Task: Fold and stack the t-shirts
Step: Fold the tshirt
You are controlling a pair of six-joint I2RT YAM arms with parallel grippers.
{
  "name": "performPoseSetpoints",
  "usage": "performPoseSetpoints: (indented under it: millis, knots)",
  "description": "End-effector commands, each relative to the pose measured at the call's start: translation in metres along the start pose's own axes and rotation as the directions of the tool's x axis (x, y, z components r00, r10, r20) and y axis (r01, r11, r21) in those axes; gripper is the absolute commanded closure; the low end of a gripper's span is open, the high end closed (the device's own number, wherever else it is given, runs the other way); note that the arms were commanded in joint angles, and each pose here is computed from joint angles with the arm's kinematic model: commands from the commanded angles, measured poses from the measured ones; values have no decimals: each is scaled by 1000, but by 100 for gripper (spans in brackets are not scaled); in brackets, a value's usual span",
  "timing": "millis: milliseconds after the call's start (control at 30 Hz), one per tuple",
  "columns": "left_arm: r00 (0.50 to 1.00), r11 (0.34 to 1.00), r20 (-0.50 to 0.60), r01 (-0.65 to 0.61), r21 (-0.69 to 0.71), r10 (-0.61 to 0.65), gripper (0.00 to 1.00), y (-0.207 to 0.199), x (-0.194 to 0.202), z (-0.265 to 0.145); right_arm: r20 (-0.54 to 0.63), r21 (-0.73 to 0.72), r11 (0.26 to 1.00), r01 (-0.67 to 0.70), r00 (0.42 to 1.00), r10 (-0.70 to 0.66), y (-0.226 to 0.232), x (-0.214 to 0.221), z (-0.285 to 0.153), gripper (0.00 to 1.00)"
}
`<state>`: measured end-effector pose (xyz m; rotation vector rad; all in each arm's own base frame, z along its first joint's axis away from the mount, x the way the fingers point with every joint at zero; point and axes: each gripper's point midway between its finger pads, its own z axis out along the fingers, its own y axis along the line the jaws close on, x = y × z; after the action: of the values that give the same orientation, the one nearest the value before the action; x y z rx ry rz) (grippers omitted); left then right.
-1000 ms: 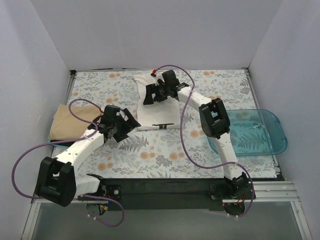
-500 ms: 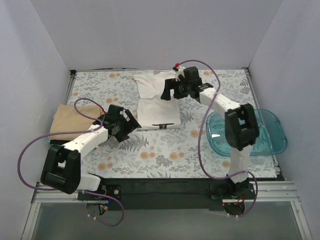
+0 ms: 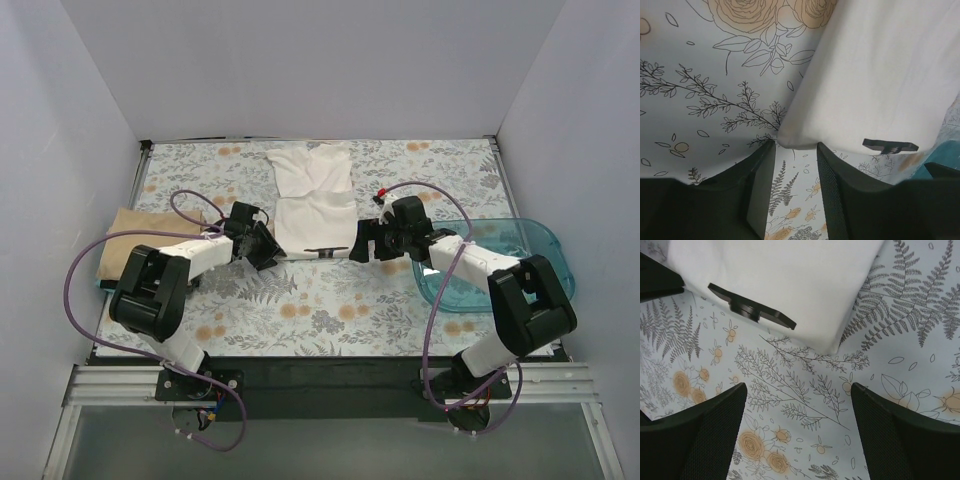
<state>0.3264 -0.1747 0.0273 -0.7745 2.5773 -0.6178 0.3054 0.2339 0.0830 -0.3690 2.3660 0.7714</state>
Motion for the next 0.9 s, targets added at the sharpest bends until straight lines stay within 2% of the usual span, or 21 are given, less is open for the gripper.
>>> performPoseSetpoints:
  millis: [0,133,167,233,267,367,433,533,567,633,667,733,767,833,867]
  knots:
    - [1000,1000,2,-5,2,5,63,-2,-2,4,22,-20,1000,-8,1000,8,2,-6,7,10]
    - [1000,1000,0,2,-28,-2,78,8,0,10,-8,6,1000,-21,1000,21,-7,1,19,13]
    - [1000,999,-1,3,-35,-3,85,10,1,11,-9,8,1000,-22,1000,22,-8,0,21,15]
    - [1000,999,-3,3,-48,-3,92,14,2,13,-27,13,1000,-26,999,27,-11,2,29,19]
    - [1000,999,-1,3,-53,-3,100,15,2,14,-30,12,1000,-25,999,26,-12,2,32,23]
    - [1000,998,2,-3,-59,3,100,17,2,14,-50,5,999,-32,998,32,-13,2,43,35]
    - [1000,998,8,-8,-61,8,100,18,1,14,-59,0,999,-34,998,34,-14,2,49,36]
    - [1000,998,11,-8,-62,8,100,19,1,13,-62,-11,1000,-26,998,25,-15,-1,56,46]
    - [1000,998,9,-7,-65,8,100,19,1,14,-63,-21,1000,-22,998,20,-13,-2,59,53]
    - [1000,998,6,-7,-59,8,100,18,2,13,-70,-42,999,-8,998,5,-12,-1,63,60]
    - [1000,998,7,-4,-59,5,100,18,2,13,-62,-45,999,0,998,-3,-13,-3,65,70]
    - [1000,998,10,-1,-62,2,100,20,3,11,-69,-60,998,15,997,-20,-13,2,68,82]
    - [1000,998,14,0,-57,1,100,19,3,9,-78,-70,997,33,996,-38,-13,6,69,92]
    - [1000,998,13,3,-56,-2,100,22,7,6,-76,-103,994,44,996,-52,-8,9,65,99]
    - [1000,998,16,5,-58,-4,100,23,8,4,-90,-110,993,46,994,-56,-6,18,63,99]
